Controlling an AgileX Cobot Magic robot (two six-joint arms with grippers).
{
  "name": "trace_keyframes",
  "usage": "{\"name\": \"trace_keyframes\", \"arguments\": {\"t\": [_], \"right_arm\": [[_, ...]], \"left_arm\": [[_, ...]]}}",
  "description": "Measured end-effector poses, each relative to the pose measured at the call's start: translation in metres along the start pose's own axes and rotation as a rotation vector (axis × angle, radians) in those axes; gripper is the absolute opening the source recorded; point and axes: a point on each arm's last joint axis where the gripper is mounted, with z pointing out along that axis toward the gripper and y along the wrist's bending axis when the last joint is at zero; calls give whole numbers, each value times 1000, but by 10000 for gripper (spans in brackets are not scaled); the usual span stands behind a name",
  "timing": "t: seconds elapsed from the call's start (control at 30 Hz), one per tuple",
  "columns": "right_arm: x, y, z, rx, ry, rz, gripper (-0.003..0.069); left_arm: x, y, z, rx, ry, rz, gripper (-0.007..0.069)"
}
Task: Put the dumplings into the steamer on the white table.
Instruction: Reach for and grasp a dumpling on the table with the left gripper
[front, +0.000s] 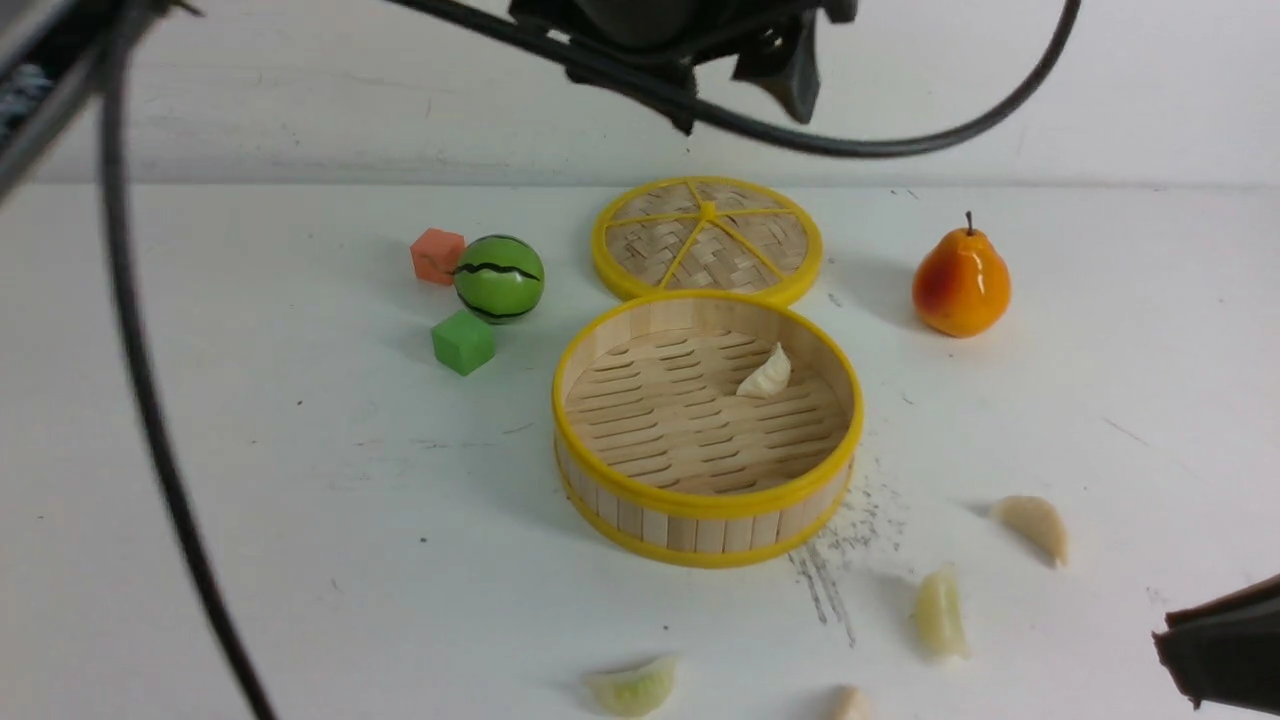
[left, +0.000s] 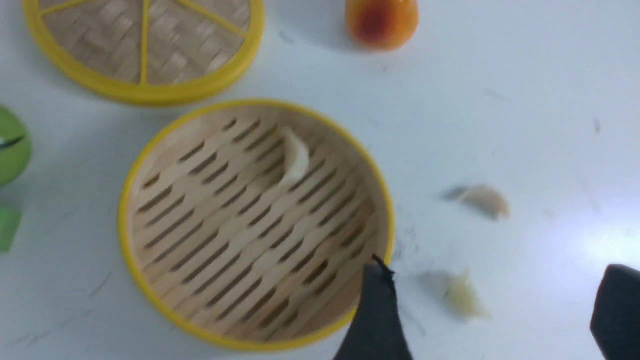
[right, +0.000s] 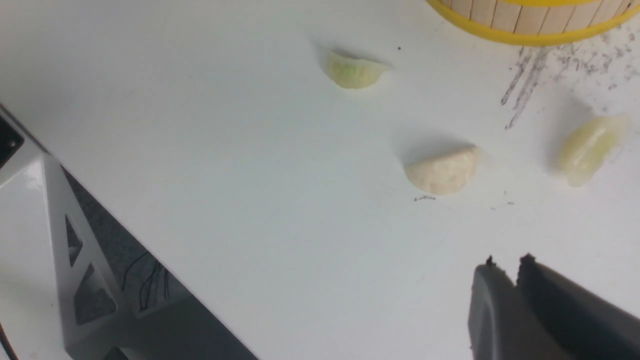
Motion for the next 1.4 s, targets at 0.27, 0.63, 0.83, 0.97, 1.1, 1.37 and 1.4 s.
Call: {"name": "trace_keyframes", "arguments": {"t": [0.27,0.63,0.83,0.97,1.1,1.37,1.4], "right_arm": [[8,6,-15,40,-38,7,76],[10,10,-22,56,-82,-7,84],[10,9,-22,61,-87,-9,90],[10,8,-22,70,-85,-13,94],[10,8,-22,76,-83,-15,94],[10,7,-22,84,-80,-19,97],[10,7,-22,84,-80,-19,97]], "left_arm": [[95,23,11,-56,336,146,527],[153,32,76,127,541,445,527],[162,33,115,223,557,560,527],[172,35,138,263,599,571,527],[181,39,159,265,625,564,527],[198,48,197,252,664,542,428],[198,48,197,250,664,543,384]]}}
